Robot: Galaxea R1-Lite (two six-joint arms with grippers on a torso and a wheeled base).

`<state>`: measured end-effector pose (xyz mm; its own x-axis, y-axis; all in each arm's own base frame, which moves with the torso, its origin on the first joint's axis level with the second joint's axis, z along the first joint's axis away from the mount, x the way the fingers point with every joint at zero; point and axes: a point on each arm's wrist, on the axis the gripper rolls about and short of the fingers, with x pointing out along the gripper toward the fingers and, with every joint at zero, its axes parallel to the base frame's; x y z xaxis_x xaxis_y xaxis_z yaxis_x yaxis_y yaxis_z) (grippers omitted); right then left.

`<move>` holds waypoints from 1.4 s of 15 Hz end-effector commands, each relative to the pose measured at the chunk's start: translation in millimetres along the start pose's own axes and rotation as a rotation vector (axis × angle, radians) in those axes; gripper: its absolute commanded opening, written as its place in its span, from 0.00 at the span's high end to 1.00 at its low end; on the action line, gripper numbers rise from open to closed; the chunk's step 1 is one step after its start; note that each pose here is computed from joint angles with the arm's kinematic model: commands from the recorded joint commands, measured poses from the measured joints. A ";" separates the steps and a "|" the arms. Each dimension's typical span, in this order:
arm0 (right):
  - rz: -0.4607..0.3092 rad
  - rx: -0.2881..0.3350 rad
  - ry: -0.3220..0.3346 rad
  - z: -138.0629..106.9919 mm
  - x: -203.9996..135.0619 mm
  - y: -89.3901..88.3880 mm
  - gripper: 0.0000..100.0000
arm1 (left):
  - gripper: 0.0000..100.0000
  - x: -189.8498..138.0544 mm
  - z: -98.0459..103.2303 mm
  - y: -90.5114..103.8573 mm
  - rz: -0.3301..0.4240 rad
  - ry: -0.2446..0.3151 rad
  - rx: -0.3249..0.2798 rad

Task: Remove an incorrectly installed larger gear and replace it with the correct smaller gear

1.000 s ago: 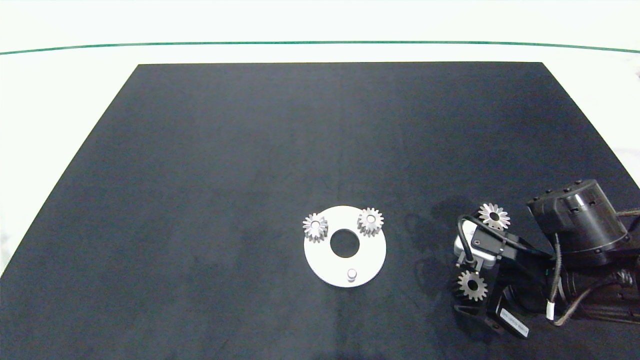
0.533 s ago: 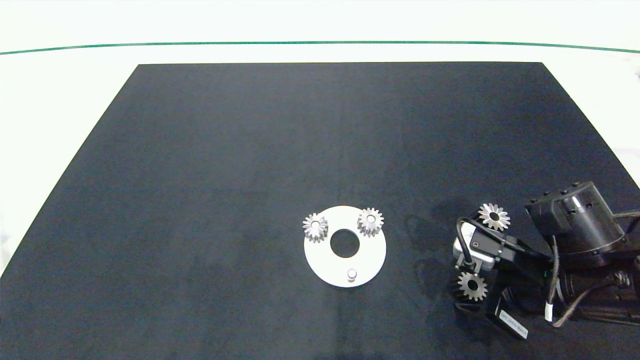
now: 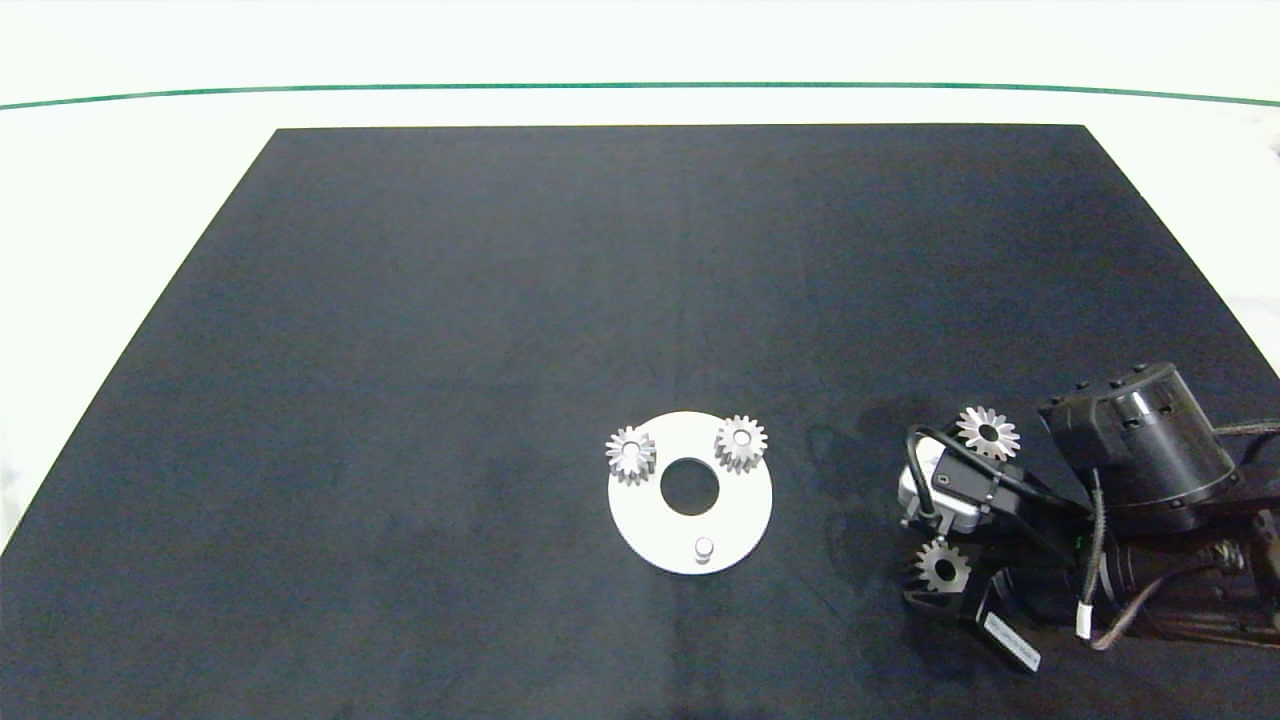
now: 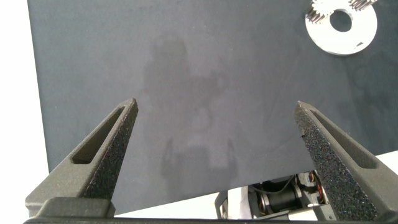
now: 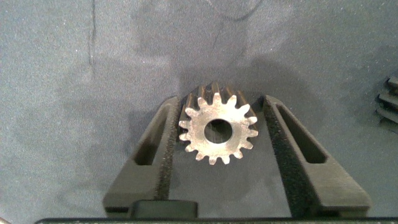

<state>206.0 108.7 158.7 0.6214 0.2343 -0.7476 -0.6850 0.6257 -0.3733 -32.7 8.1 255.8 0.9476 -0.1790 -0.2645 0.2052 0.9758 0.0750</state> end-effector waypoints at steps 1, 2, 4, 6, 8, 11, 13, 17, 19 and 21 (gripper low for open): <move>-0.001 -0.004 0.005 -0.4 1.1 0.2 0.54 | 0.00 -0.3 -0.2 0.0 0.001 0.002 0.000; -0.001 -0.004 0.005 -0.4 1.1 0.2 0.55 | 0.00 -0.3 -0.2 0.0 0.001 0.002 0.000; 0.001 -0.006 0.013 -1.5 1.3 0.8 0.60 | 0.00 -0.1 -0.5 0.0 0.000 0.004 0.000; 0.000 -0.006 0.013 -1.5 1.3 0.8 0.63 | 0.00 -0.1 -0.5 0.0 0.000 0.004 0.000; -0.002 -0.006 0.014 -1.5 1.3 0.7 0.67 | 0.00 -0.3 -0.2 0.0 0.001 0.002 0.000; 0.003 -0.006 0.015 -1.8 1.3 0.9 0.73 | 0.00 -0.3 -0.2 0.0 0.001 0.002 0.000; 0.003 -0.004 0.010 -2.4 1.0 1.3 0.75 | 0.00 -0.7 -0.4 0.0 0.001 0.001 0.000; -0.024 0.005 -0.045 2.8 -11.9 -2.4 0.75 | 0.00 -1.8 -0.8 0.0 0.002 -0.004 -0.002; -0.040 0.048 -0.090 11.2 -22.6 -4.5 0.75 | 0.00 -2.5 -1.2 0.0 0.003 -0.007 -0.002; -0.045 0.048 -0.117 17.3 -27.5 -5.1 0.75 | 0.00 -4.0 -1.8 0.0 0.003 -0.013 -0.002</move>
<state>201.0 111.6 183.7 0.6774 0.2757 -0.6820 -0.6434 0.6714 -0.3677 -35.9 8.8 255.7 0.9513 -0.1781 -0.2518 0.2022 0.9766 0.0734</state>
